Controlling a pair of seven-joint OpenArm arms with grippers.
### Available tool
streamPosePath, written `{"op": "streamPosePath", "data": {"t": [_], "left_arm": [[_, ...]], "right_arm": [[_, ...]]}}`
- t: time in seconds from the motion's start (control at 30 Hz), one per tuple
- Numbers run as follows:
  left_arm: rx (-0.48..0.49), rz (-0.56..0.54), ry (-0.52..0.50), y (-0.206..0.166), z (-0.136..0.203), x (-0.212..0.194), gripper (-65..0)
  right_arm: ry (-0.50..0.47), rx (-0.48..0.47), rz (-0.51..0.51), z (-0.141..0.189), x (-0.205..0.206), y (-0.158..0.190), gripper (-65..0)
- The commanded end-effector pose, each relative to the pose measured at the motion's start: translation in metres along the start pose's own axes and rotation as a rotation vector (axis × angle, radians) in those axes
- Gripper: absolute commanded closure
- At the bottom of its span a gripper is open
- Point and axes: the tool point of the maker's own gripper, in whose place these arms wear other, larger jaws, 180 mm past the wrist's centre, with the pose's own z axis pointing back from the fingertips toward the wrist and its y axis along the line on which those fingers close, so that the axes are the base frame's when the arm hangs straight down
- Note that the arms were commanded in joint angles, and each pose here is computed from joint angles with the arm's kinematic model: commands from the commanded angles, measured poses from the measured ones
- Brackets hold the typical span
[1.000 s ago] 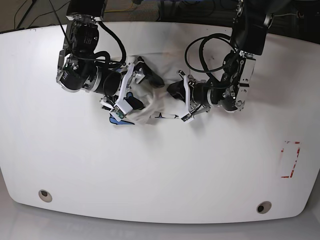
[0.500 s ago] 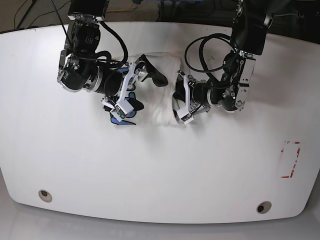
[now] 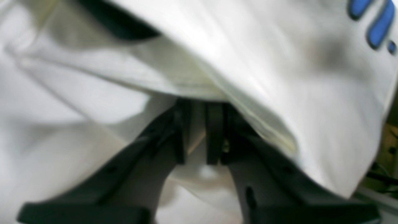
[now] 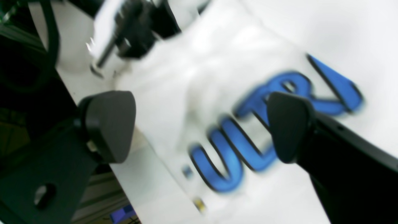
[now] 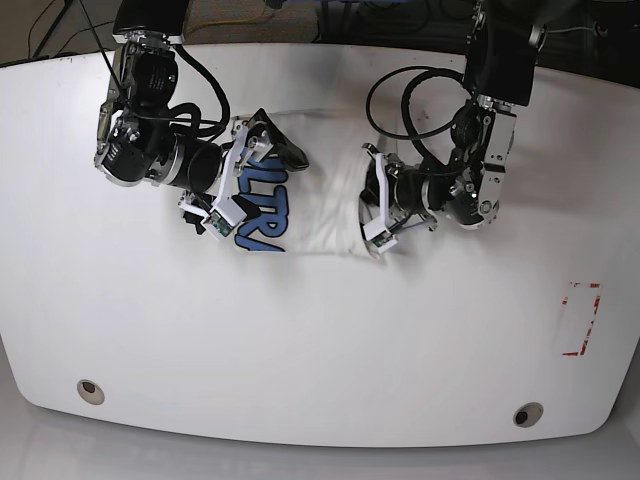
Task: Layout the t-shirt on the table in an organized manner, then fold the t-shirt properly
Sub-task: 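Fold the shirt strip in half, bringing the grippers together, then regrasp the folded bundle edges with both grippers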
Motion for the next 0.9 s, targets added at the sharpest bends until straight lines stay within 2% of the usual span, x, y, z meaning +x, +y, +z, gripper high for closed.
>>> {"op": "streamPosePath", "data": {"t": [0.0,0.2,0.3,0.47,0.57,0.73,0.87], "left_arm": [[0.031,-0.029,-0.067,0.007,0.014,0.024,-16.7],[0.104,-0.053,-0.166,0.018,0.043,0.049,-31.7],[0.136,-0.071,-0.208,0.021,0.057,0.059,-36.0],[0.209,-0.107,-0.299,0.027,0.089,0.081,-36.8],[0.288,-0.103,-0.383,0.039,0.121,0.095,-36.8],[0.383,0.026,-0.559,0.062,0.167,0.104,-36.8],[0.367,0.085,-0.637,0.062,0.175,0.106,-36.8]], "right_arm": [[-0.048,-0.005,0.03,0.006,0.014,-0.001,-64.8],[-0.037,-0.017,0.038,0.009,0.012,-0.006,-64.7],[-0.056,-0.017,0.039,0.01,0.016,-0.006,-64.7],[-0.075,-0.023,0.043,0.011,0.019,-0.008,-64.7],[-0.098,-0.027,0.05,0.012,0.025,-0.01,-64.7],[-0.113,-0.048,0.061,0.012,0.033,-0.018,-64.7],[-0.092,-0.104,0.086,0.011,0.037,-0.03,-64.7]]}}
